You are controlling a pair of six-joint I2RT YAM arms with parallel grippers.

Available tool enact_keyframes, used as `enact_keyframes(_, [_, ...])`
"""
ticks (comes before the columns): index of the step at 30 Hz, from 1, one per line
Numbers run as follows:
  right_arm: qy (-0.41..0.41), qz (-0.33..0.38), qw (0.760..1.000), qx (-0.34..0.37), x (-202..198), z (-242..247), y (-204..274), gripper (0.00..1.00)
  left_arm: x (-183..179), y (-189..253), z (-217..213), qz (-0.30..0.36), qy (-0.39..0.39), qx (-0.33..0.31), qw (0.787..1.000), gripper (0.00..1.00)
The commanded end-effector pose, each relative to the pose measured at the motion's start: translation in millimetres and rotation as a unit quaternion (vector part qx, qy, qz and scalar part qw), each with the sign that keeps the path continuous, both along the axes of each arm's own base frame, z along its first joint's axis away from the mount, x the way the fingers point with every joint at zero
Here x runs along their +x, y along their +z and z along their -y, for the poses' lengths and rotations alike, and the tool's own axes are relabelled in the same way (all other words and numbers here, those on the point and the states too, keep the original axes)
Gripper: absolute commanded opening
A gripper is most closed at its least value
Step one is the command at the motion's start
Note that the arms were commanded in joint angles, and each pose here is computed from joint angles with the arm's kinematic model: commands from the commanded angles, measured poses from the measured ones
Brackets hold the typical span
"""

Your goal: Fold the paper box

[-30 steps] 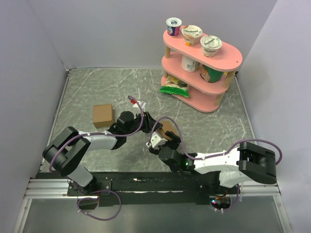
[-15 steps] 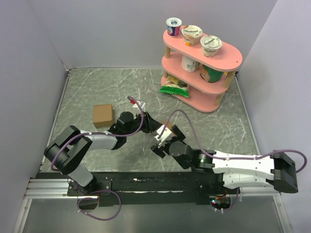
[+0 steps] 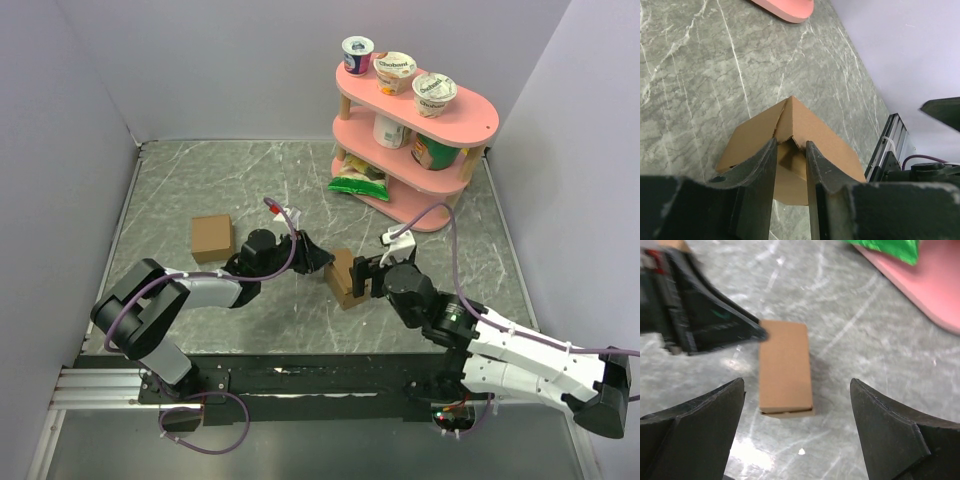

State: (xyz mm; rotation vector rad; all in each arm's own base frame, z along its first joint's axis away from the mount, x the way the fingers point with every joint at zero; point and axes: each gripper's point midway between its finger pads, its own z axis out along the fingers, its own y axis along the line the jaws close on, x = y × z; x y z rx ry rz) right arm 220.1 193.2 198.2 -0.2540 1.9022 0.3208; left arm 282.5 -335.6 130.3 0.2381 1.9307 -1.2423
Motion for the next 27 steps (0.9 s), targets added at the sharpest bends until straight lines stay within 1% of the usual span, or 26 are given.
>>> enact_keyframes(1, [-0.057,-0.025,0.998,-0.005,3.9,12.4,-21.9,0.91,-4.7,-35.3,-6.8,-0.037,-0.001,0.054,0.998,0.32])
enact_keyframes(6, [-0.088,-0.038,0.995,-0.022,4.5,15.8,-36.9,0.91,-4.2,-33.2,-5.8,-0.036,-0.003,0.053,0.998,0.32])
enact_keyframes(9, [-0.090,-0.050,0.994,-0.034,-2.3,17.6,-46.7,0.91,-3.6,-32.9,-5.1,-0.035,-0.004,0.053,0.998,0.32])
enact_keyframes(13, [-0.091,-0.077,0.992,-0.041,-9.3,17.5,-65.3,0.91,-2.5,-33.0,-4.4,-0.035,-0.005,0.054,0.998,0.32])
enact_keyframes(17, [-0.100,-0.107,0.987,-0.069,-15.0,21.4,-83.0,0.90,-3.0,-32.4,-4.4,-0.034,-0.005,0.054,0.998,0.32])
enact_keyframes(22, [-0.104,-0.126,0.983,-0.080,-19.4,24.9,-87.7,0.90,-3.8,-33.8,-4.2,-0.031,-0.009,0.057,0.998,0.32])
enact_keyframes(27, [-0.094,-0.163,0.978,-0.090,-27.7,25.3,-97.2,0.90,-5.1,-35.4,-5.5,-0.031,-0.010,0.060,0.998,0.32])
